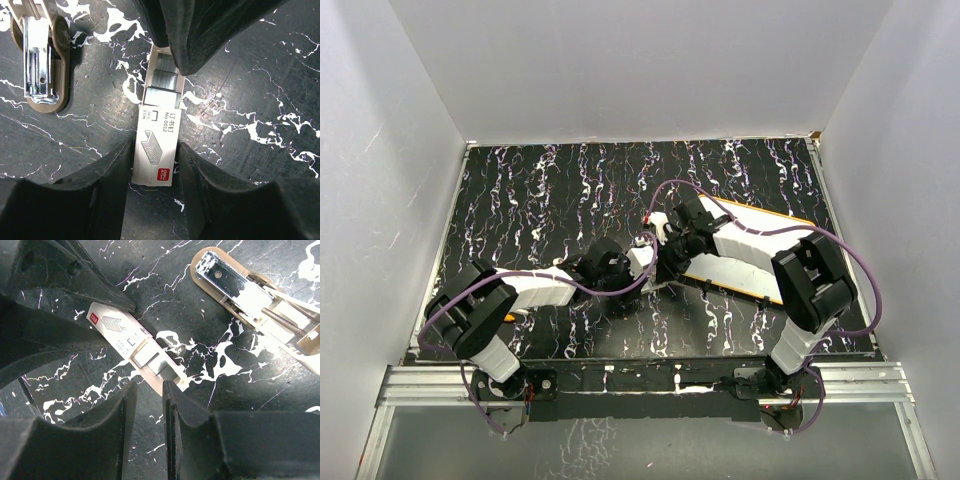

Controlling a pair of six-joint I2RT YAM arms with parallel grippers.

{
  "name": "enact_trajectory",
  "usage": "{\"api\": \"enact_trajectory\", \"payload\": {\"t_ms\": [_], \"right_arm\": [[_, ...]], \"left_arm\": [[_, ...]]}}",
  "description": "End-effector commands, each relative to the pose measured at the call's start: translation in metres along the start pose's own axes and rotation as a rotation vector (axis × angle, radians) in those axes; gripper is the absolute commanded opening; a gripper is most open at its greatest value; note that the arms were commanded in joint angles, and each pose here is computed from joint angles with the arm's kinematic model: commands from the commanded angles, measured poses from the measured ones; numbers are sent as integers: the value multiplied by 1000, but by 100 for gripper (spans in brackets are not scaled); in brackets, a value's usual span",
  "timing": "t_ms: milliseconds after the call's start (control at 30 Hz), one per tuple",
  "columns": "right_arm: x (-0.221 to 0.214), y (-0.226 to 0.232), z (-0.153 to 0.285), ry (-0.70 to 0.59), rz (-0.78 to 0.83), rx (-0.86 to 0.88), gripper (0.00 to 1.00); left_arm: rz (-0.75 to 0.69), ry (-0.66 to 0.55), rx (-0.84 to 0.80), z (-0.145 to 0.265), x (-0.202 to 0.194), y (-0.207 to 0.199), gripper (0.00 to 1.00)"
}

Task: Load the staples into the stapler

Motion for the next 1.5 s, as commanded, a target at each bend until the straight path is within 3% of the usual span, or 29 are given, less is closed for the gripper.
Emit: {"api": "enact_trajectory", "payload": {"t_ms": [0,1467], "right_arm": [[18,0,-1,-53,70,-15,30],[5,-7,-11,51,63,-157,22]], "left_arm": [[27,89,31,2,-21,2,41],[-19,79,-15,2,-25,-2,47]]}}
Point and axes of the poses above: each gripper's point midway between its finger pads, its own z axis back along the fingers, its own y axis along the line the jaws close on, x = y × z, the point moved 6 cm from there along z, back along the fingers, and after that the axes turned 9 degrees about z, right-handed, at the moved point
